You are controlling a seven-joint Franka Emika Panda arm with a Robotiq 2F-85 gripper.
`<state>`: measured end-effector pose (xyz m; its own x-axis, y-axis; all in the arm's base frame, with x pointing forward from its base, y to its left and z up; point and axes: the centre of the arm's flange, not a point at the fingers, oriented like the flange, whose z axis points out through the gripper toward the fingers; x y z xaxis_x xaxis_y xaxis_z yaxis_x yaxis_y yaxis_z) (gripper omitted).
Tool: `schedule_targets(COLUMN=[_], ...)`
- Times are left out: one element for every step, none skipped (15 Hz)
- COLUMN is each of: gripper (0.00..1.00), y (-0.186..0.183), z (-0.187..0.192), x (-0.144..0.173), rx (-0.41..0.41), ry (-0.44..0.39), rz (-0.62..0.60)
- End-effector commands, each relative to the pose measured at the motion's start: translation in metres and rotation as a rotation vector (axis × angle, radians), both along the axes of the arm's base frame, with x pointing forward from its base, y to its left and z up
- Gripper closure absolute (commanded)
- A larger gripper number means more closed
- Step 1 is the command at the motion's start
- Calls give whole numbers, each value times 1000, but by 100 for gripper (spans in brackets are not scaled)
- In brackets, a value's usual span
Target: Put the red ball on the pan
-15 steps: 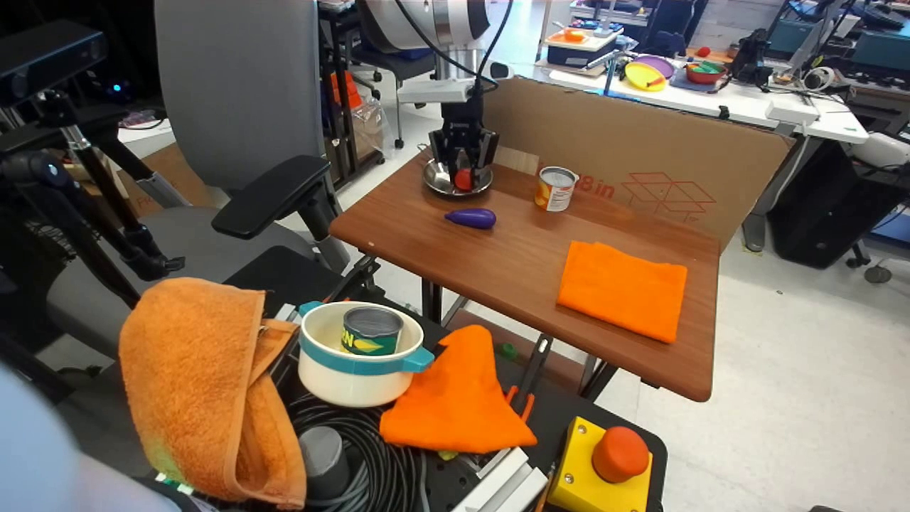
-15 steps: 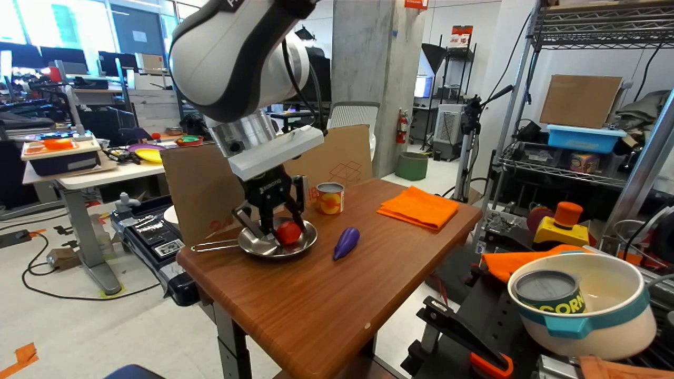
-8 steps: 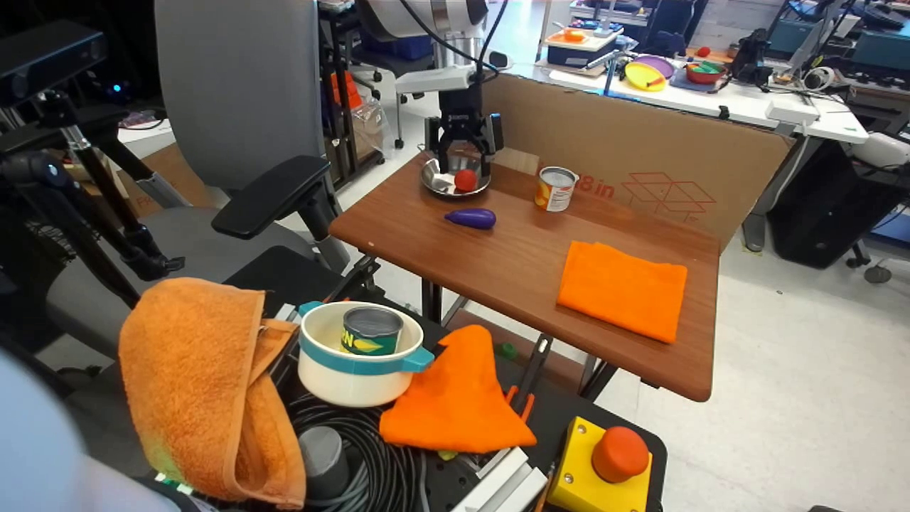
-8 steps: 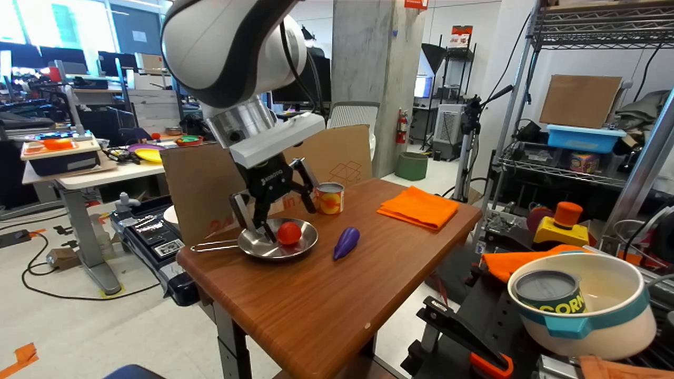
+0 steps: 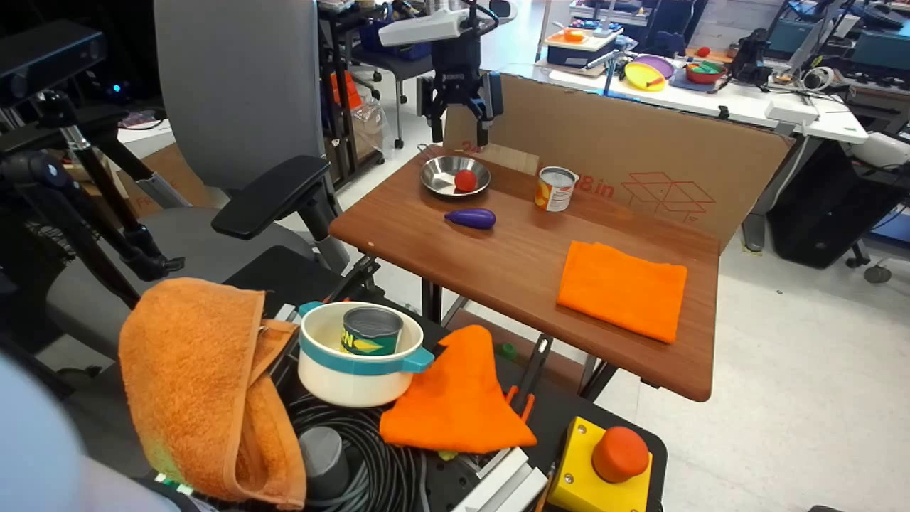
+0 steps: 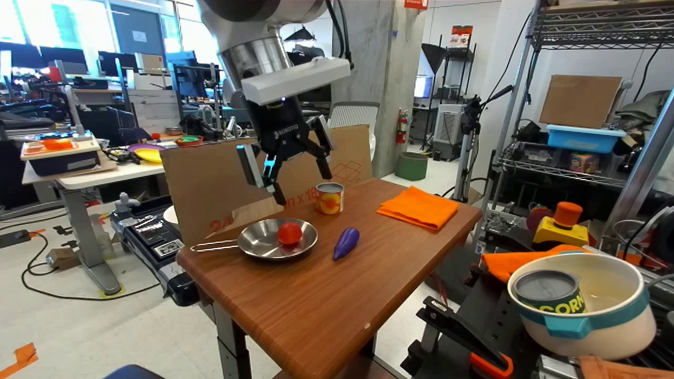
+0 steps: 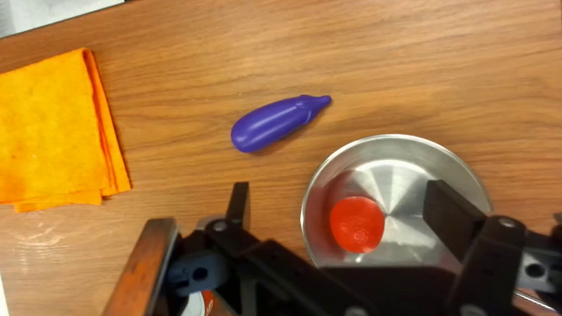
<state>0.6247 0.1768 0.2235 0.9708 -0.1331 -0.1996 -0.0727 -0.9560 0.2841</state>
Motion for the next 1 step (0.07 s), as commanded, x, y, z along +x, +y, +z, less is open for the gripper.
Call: schedule_targets(gripper=[0], y=[0], z=[-1], x=[-1], rx=[1], ry=[-2], rz=[-2])
